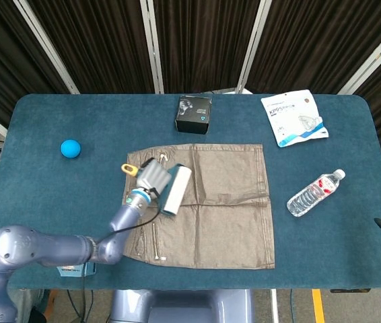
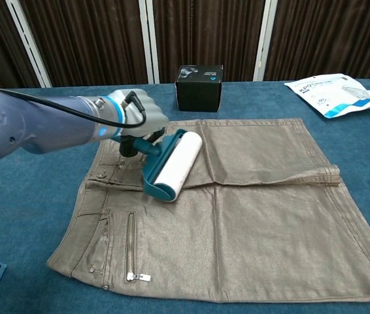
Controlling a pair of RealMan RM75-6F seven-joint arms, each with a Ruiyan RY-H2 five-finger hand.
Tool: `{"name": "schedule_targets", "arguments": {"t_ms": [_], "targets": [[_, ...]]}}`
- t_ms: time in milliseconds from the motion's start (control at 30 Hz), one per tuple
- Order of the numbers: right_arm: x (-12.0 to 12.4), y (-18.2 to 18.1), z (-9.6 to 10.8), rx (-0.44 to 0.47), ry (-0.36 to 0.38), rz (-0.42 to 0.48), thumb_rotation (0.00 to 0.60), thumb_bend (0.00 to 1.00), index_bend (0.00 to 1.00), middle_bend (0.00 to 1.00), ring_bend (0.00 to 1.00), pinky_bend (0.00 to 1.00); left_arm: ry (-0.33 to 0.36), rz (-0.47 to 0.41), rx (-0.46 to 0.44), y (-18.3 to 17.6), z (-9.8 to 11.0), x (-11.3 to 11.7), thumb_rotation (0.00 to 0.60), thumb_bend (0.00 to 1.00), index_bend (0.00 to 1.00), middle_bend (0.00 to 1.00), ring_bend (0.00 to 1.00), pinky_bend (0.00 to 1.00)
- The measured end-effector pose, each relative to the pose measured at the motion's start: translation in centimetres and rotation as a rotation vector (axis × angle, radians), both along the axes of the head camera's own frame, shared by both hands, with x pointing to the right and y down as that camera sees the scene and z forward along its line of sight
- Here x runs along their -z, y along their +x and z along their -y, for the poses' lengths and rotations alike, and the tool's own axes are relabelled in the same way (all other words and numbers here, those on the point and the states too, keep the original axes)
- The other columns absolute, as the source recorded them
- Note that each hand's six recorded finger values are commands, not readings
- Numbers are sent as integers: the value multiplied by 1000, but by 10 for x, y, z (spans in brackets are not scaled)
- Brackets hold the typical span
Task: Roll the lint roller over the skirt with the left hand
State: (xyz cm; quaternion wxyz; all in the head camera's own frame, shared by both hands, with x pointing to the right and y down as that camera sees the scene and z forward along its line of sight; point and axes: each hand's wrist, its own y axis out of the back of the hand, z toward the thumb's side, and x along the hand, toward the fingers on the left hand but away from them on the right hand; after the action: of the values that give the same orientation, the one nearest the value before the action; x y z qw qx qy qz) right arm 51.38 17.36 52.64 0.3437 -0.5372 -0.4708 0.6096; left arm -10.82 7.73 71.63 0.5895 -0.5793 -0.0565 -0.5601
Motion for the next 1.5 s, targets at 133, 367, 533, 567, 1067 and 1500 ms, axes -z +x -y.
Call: {"name": "schedule_targets", "arguments": {"t_ms": [133,367,533,567,1067,1500], "targets": [[2,3,0,-7,6,4,600,0,0,0,0,0,-3,-32,-28,29,-10,5,600,742,716,515,423,451],[6,5,0,-9,16,7,600,0,0,0,0,0,-5,-47,-50,55,-22,8,600,743,715,515,423,451],[8,5,0,-8,19,8,600,0,0,0,0,0,7,-18,-54,49,-21,7,600,742,716,516,423,452],[8,5,0,-7,19,8,600,0,0,0,0,0,10,-10,-51,46,-20,7,600,742,716,516,423,452],[7,-1,-2,7,16,-1,600,0,0,0,0,0,35,134,-2,-36,3,-3,600,742,716,516,424,453],[8,-7,-4,19,15,-4,600,0,0,0,0,0,39,238,57,-128,12,-9,600,742,716,516,423,453]]}}
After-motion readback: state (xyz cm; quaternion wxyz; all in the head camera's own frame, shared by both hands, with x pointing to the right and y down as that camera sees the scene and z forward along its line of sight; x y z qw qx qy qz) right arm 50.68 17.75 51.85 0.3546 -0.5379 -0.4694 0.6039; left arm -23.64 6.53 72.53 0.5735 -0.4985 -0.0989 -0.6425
